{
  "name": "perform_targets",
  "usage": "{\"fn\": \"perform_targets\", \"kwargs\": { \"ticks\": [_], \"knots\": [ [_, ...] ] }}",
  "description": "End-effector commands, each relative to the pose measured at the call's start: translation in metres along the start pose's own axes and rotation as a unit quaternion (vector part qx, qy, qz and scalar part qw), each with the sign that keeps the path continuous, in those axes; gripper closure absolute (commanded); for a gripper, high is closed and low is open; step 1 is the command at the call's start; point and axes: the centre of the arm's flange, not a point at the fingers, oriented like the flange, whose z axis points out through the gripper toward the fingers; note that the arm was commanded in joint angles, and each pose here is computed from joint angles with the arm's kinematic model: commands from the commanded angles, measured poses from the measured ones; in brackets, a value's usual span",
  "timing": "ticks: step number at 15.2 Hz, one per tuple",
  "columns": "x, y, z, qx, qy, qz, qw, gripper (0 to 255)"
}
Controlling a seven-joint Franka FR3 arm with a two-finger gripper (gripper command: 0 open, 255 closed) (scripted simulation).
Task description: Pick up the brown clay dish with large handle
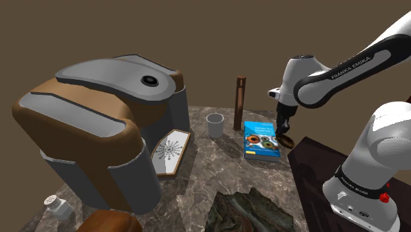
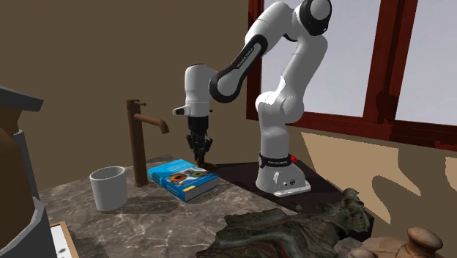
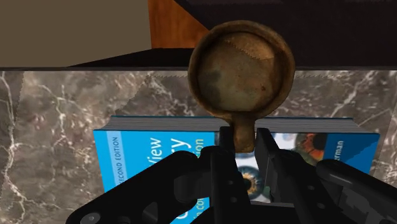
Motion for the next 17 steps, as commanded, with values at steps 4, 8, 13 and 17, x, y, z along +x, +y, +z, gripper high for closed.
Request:
{"fn": "perform_targets", "kwargs": {
  "ticks": [4, 8, 13, 17],
  "knots": [
    [0.0, -0.001, -0.021, 0.0, 0.0, 0.0, 1.0, 255],
    [0.0, -0.002, -0.042, 0.0, 0.0, 0.0, 1.0, 255],
    [0.001, -0.002, -0.069, 0.0, 0.0, 0.0, 1.0, 255],
    [0.001, -0.003, -0.08, 0.0, 0.0, 0.0, 1.0, 255]
  ]
}}
